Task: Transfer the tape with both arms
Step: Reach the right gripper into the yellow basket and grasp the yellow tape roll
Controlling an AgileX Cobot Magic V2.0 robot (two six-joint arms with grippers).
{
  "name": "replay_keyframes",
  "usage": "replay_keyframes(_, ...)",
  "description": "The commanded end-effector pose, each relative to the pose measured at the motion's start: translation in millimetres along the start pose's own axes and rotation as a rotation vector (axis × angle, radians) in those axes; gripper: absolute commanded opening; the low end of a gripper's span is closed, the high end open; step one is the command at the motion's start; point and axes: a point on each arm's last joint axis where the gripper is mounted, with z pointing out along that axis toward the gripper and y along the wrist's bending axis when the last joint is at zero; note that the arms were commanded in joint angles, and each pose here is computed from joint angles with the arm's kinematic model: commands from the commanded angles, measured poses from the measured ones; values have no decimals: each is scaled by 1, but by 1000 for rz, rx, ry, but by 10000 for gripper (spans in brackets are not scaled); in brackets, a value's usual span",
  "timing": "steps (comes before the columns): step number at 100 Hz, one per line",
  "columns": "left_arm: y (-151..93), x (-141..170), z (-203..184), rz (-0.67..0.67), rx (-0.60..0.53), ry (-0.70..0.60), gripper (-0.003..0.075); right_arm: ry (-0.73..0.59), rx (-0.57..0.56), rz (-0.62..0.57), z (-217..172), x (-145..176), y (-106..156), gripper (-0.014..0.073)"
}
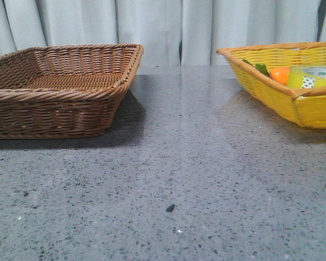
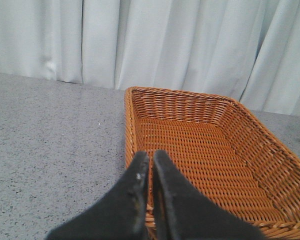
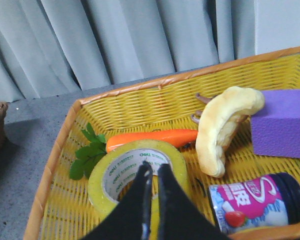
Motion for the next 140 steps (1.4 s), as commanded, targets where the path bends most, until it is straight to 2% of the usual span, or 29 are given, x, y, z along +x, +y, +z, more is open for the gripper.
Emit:
replay_keyframes(1,-3,-19,0,-25,8,-103,-21,-81,-28,-7,6,-27,7,-74)
replay_keyframes(10,-3,-18,0,-25,8,-99,-21,28,-33,-40,21,-38,13,-72)
replay_keyframes(17,-3,-17,0,-25,7,-87,-21,110,-40,-117,35,-47,18,-32)
replay_keyframes(22,-3,-16,0,-25,7,-76,-21,166,-51,-155,44,-52,23,27)
replay_keyframes(37,-3,-14,1,-25,6,-49,-21,334,-103,-195,74,-66,42,288)
replay_keyframes(47,-3,-14,1,-25,6,-49,-21,453,-138,-219,94,-68,57,353)
replay_keyframes(63,-3,-14,1,-25,6,-49,-21,653,-148,-301,130,-59,75,351)
replay_keyframes(84,-3,-14,1,-25,6,-49,-21,847,-107,-359,170,-34,78,351)
replay_keyframes(113,-3,-14,1,-25,6,-53,-21,941,-89,-377,195,-6,76,340)
replay_keyframes(122,-3,-14,1,-25,6,-53,-21,948,-77,-361,196,-5,76,246)
replay_keyframes(140,-3,-14,1,-25,6,-51,-21,936,-71,-366,195,-8,75,-60)
